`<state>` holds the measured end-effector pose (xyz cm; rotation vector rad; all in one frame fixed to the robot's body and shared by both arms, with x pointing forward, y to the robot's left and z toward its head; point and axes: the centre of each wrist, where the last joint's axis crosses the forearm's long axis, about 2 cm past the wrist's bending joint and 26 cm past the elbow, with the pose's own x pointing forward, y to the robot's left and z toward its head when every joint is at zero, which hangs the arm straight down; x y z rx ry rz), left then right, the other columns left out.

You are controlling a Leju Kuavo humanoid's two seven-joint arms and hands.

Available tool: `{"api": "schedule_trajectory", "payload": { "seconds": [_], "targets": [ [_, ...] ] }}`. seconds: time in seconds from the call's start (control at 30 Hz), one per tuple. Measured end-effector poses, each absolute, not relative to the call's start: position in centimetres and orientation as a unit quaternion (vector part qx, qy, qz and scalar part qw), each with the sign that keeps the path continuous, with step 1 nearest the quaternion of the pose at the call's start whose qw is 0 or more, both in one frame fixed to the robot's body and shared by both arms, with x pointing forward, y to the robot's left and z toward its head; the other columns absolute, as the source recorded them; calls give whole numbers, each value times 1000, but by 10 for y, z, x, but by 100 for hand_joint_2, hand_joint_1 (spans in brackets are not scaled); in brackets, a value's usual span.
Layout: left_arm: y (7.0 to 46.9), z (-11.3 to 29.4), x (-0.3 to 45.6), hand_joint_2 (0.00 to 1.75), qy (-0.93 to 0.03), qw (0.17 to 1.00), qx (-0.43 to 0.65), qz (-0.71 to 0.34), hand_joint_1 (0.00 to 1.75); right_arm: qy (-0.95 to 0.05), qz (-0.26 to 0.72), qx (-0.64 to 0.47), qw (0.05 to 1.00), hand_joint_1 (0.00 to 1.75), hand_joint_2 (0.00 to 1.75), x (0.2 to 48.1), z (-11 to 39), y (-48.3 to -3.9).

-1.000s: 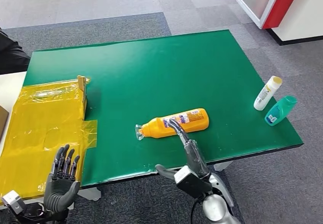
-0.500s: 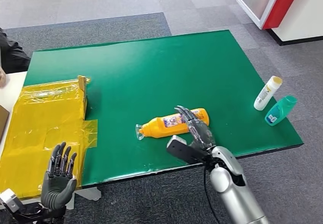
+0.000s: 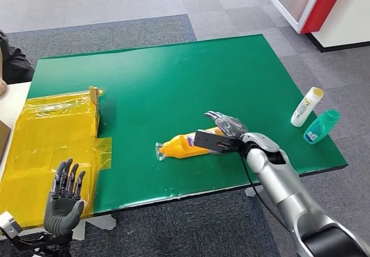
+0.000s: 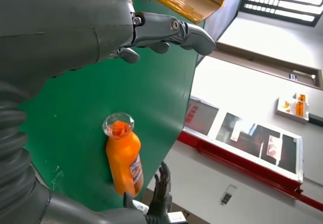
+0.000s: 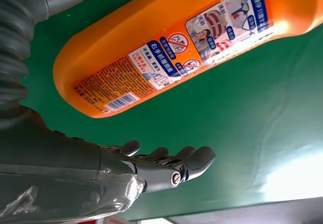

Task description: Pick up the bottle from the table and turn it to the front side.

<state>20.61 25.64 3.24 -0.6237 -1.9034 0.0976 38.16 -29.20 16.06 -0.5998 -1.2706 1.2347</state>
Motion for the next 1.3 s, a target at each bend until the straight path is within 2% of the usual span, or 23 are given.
{"api": "schedule_trajectory", "payload": {
  "seconds": [0.3,0.63,0.7,0.77,0.83,1.3],
  "targets": [
    [257,33,213,175,-799,536,-271,37,0,-480,577,-225,622,0,175,420,172,-303],
    [256,32,218,175,-795,536,-280,32,0,-416,605,-198,649,1,175,431,162,-316],
    [256,31,218,175,-795,537,-281,32,0,-408,608,-194,652,25,175,431,160,-318],
    [256,31,218,175,-794,538,-283,31,0,-402,611,-192,654,112,175,431,158,-320],
    [256,31,219,175,-793,538,-284,30,0,-397,613,-191,655,175,175,432,158,-321],
    [256,29,218,175,-791,543,-281,30,0,-436,588,-196,652,175,175,428,152,-325]
  ]
}}
